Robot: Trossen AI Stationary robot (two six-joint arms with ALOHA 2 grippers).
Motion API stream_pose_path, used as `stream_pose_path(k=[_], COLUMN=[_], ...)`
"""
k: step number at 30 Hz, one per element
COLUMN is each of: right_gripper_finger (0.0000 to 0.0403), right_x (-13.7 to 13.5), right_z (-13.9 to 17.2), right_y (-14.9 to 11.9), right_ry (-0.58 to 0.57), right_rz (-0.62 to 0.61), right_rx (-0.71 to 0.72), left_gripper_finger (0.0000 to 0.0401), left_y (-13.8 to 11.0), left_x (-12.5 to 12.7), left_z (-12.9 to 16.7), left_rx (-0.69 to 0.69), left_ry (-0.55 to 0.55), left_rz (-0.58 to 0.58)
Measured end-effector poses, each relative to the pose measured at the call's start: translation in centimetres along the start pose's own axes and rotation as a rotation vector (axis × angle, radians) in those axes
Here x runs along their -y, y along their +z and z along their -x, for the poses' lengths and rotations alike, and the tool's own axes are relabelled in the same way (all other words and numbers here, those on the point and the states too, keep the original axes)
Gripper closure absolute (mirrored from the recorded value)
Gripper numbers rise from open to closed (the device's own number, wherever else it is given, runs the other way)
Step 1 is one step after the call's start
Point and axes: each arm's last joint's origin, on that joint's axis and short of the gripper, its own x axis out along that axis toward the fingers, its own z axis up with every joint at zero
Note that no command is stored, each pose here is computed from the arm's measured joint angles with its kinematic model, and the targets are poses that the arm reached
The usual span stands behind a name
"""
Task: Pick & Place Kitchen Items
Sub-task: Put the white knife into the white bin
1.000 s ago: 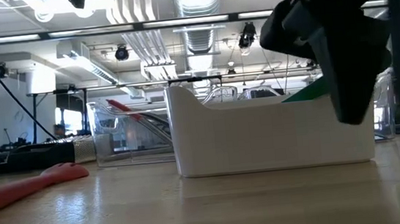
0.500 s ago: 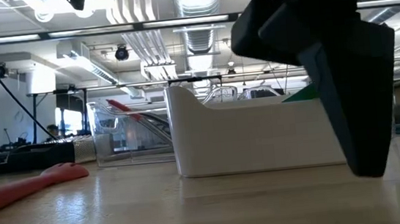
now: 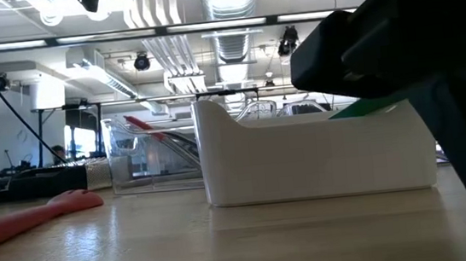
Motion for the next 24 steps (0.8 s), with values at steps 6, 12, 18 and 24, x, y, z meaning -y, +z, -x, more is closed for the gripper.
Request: stream_pose_path(k=[6,12,18,24], right_gripper_finger=[0.0309,0.0343,0.0343,0.0343], right_x=[0.4,0.1,-0.4,-0.4], right_z=[-0.8,0.2,3.6,7.9], right_y=[-0.6,0.0,0.9,0.8], right_ry=[-0.048,-0.016,-0.032,-0.116], right_rz=[-0.045,-0.052,-0.040,-0.056], right_rx=[-0.002,0.004,0.057,0.120], left_gripper_finger=[0.0268,0.0268,0.0268,0.0268], left_y=[0.0,0.0,0.0,0.0], left_x=[0.0,0.0,0.0,0.0], left_z=[0.0,0.0,0.0,0.0], left_rx=[0.000,0.000,0.001,0.001], left_ry=[0.000,0.000,0.000,0.000], left_rz=[0.000,0.000,0.002,0.006])
